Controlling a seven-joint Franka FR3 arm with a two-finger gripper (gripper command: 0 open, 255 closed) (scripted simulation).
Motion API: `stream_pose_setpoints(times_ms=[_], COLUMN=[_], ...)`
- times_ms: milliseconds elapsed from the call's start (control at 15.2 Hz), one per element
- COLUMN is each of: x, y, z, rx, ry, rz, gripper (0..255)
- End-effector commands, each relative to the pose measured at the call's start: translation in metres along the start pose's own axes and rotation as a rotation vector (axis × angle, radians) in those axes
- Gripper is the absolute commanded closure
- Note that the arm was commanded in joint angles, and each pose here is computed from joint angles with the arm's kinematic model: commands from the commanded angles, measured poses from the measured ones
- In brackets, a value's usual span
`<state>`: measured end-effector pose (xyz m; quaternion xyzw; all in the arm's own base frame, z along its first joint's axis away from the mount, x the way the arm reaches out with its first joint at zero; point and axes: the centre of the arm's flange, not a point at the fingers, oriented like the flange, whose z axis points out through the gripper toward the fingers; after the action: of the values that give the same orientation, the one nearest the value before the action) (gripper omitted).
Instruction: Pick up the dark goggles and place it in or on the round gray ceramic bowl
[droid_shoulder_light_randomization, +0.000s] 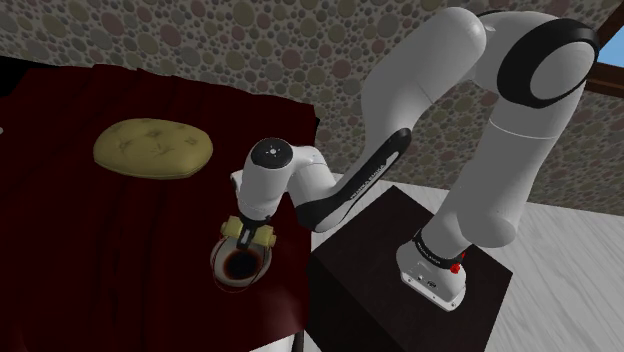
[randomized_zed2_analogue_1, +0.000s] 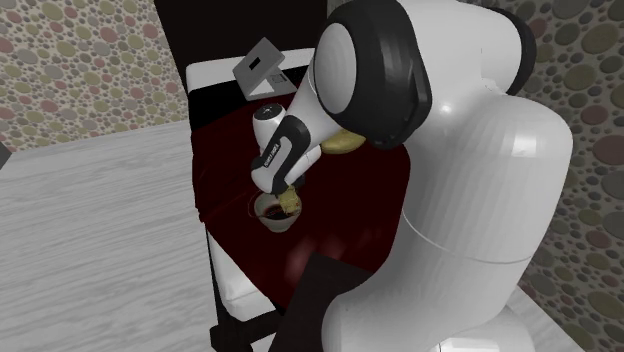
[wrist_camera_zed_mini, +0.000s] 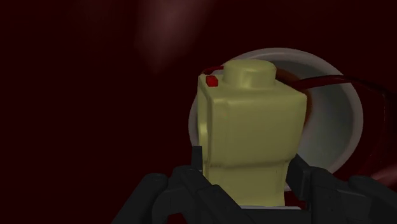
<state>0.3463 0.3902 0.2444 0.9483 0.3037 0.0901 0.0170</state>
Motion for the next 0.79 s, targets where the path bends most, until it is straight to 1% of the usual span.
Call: stream_pose_setpoints(times_ms=[0,66,396,660,726], x=[-0.002,-0.001,-0.002,-0.002,-0.002], y=[-0.002,-0.003,-0.002,-0.002,-0.002], z=[0.004,0.004,0.004,-0.046,-0.046], rx=[0.002,0.002,0.002,0.002,0.002], ry=[-0.008,-0.008,-0.008,-0.008,-0.008], rz=[-0.003,-0.003,-0.003,-0.003,-0.003], gripper=[255,0,0,0,0])
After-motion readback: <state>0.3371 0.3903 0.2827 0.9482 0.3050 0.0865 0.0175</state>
